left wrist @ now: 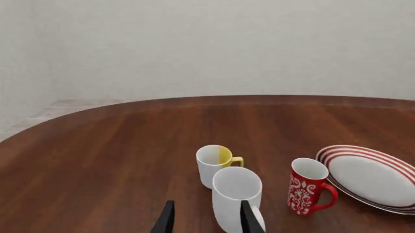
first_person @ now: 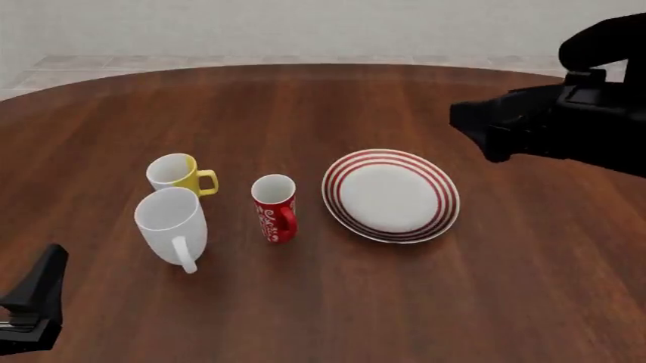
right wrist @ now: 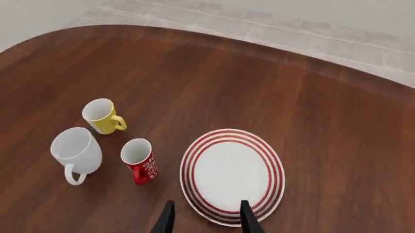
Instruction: Pick up the red mug and put it on the plate
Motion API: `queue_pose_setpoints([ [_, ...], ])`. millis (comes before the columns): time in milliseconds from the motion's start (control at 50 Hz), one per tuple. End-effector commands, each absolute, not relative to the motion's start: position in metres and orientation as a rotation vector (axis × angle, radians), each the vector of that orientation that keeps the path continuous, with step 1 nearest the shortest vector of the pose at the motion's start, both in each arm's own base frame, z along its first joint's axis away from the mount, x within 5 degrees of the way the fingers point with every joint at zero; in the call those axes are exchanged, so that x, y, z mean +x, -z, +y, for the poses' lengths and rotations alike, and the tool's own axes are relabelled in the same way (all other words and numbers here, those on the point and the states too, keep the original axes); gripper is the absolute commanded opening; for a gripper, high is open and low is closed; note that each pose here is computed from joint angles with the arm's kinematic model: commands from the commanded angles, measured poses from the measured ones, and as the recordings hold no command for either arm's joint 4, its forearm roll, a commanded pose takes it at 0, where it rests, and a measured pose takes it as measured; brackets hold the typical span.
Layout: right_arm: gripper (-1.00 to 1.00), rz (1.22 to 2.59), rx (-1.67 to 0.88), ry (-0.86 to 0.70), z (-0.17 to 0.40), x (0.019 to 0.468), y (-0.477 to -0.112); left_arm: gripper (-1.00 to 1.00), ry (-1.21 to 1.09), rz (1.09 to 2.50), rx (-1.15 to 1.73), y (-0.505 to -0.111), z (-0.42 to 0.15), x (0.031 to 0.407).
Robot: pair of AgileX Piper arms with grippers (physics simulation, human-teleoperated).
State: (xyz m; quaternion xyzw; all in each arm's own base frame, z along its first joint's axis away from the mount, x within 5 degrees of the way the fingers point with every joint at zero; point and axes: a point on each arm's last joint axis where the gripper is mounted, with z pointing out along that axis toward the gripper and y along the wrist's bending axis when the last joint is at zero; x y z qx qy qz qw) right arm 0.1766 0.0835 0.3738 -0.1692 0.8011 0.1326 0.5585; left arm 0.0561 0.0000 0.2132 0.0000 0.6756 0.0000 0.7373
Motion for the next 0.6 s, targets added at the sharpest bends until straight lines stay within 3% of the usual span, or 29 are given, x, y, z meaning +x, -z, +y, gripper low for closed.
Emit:
queue_pose_setpoints([
  [20,1.0,1.946,-0.479,-0.375,0.115,0.196,-0.362,1.0,0.0,1.484,0.0,-0.213,0.0,0.056],
  [600,1.0,1.993,-0.593,-0.456,0.173,0.223,-0.332,1.0,0.0,1.484,0.0,-0.213,0.0,0.056],
])
